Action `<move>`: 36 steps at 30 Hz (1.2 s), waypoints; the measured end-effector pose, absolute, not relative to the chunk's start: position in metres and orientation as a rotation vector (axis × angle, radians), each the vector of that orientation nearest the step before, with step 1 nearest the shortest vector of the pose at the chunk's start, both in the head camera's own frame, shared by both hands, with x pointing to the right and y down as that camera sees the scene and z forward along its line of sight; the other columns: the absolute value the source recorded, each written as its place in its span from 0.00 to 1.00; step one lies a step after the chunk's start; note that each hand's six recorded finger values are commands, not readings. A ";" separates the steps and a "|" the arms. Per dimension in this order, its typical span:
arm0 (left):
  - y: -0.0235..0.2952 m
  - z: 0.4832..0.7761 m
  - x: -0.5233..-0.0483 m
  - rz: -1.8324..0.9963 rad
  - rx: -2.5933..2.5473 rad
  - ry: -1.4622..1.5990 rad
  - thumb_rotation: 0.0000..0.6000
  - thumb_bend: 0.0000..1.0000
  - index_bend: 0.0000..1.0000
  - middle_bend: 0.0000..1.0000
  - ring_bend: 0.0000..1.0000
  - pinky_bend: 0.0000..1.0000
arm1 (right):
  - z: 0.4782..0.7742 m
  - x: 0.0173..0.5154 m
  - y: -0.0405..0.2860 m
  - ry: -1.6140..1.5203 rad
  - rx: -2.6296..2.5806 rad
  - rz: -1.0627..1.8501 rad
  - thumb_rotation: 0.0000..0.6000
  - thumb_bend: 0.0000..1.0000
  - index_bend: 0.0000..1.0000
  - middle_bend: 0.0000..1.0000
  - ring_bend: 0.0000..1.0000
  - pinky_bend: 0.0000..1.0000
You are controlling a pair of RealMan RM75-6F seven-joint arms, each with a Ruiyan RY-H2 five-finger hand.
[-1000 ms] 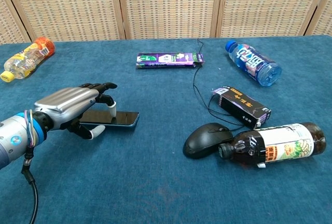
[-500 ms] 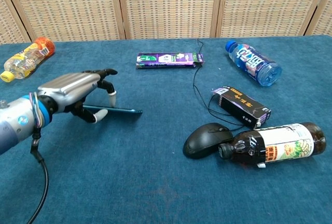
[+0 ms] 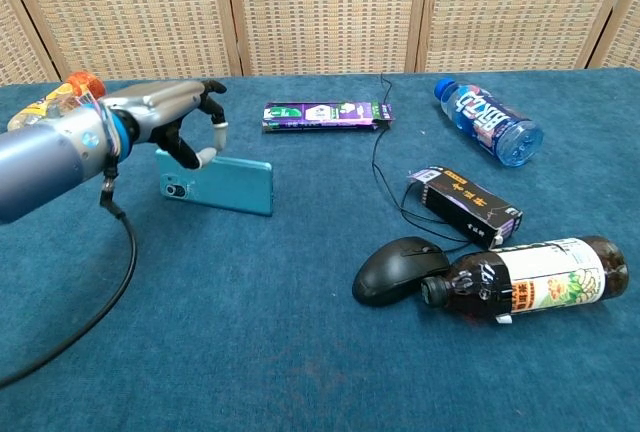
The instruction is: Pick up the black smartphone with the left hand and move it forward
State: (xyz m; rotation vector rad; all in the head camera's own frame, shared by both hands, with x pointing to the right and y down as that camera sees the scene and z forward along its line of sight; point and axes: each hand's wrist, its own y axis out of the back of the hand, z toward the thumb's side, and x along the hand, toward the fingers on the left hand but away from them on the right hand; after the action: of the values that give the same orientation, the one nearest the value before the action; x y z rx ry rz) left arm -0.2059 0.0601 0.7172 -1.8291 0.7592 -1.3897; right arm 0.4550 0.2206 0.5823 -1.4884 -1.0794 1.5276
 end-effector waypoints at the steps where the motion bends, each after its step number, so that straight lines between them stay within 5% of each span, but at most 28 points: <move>1: 0.057 0.718 -0.205 -1.392 -1.825 0.758 1.00 0.47 0.50 0.00 0.00 0.00 | 0.583 0.456 0.220 -1.079 -1.487 1.532 1.00 0.00 0.00 0.00 0.00 0.00; 6: 0.047 0.725 -0.200 -1.402 -1.824 0.748 1.00 0.47 0.47 0.00 0.00 0.00 | 0.588 0.459 0.219 -1.077 -1.485 1.554 1.00 0.00 0.00 0.00 0.00 0.00; 10: 0.043 0.730 -0.198 -1.404 -1.834 0.757 1.00 0.47 0.34 0.00 0.00 0.00 | 0.591 0.462 0.218 -1.079 -1.484 1.569 1.00 0.00 0.00 0.00 0.00 0.00; 12: 0.042 0.728 -0.198 -1.393 -1.848 0.777 1.00 0.39 0.20 0.00 0.00 0.00 | 0.590 0.462 0.218 -1.082 -1.483 1.569 1.00 0.00 0.00 0.00 0.00 0.00; 15: 0.040 0.722 -0.204 -1.368 -1.859 0.816 1.00 0.10 0.01 0.00 0.00 0.00 | 0.590 0.463 0.218 -1.087 -1.483 1.567 1.00 0.00 0.00 0.00 0.00 0.00; 17: 0.037 0.715 -0.212 -1.350 -1.849 0.837 1.00 0.01 0.00 0.00 0.00 0.00 | 0.589 0.463 0.218 -1.089 -1.485 1.565 1.00 0.00 0.00 0.00 0.00 0.00; 27: 0.046 0.644 -0.317 -1.304 -1.707 0.958 1.00 0.00 0.00 0.00 0.00 0.00 | 0.584 0.455 0.219 -1.085 -1.502 1.529 1.00 0.00 0.00 0.00 0.00 0.00; 36: 0.146 0.575 -0.430 -1.434 -1.592 1.065 1.00 0.00 0.00 0.00 0.00 0.00 | 0.575 0.450 0.220 -1.091 -1.503 1.492 1.00 0.00 0.00 0.00 0.00 0.00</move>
State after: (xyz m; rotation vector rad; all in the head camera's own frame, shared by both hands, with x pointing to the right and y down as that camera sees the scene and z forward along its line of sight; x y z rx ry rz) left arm -0.4299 0.1463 0.5750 -1.5921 1.0650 -1.4336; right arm 0.4503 0.2202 0.5747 -1.5032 -1.0906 1.4922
